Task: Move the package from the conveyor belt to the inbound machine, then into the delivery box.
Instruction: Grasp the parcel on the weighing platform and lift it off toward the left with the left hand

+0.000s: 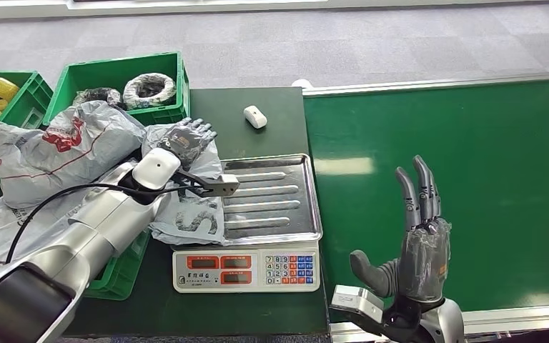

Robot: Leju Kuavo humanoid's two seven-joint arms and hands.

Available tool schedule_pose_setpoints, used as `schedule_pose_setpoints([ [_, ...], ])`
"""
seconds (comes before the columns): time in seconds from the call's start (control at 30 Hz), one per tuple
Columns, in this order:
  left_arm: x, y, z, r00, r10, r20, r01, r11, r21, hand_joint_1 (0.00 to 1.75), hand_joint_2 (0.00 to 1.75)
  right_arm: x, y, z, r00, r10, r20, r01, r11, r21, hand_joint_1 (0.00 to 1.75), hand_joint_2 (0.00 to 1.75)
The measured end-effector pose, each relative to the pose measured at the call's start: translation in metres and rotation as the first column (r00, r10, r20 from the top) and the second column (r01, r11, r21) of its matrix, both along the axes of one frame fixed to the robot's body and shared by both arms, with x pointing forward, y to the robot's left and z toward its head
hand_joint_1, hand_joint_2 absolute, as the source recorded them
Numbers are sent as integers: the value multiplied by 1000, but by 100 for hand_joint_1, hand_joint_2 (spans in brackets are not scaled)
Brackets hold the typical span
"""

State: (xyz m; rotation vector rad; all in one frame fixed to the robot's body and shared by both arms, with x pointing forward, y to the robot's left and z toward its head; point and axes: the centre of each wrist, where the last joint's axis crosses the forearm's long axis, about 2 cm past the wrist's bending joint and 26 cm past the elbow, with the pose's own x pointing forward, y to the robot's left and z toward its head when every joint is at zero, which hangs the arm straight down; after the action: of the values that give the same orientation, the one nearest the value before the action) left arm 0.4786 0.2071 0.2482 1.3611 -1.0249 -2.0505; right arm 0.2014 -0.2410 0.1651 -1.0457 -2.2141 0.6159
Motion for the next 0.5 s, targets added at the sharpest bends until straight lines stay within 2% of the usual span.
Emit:
schedule_pose_setpoints([
  [0.5,-2,-10,-6,999,-14,-39,16,999,49,0,175,-3,0,-2,999,-35,11,35,999,9,0,0],
])
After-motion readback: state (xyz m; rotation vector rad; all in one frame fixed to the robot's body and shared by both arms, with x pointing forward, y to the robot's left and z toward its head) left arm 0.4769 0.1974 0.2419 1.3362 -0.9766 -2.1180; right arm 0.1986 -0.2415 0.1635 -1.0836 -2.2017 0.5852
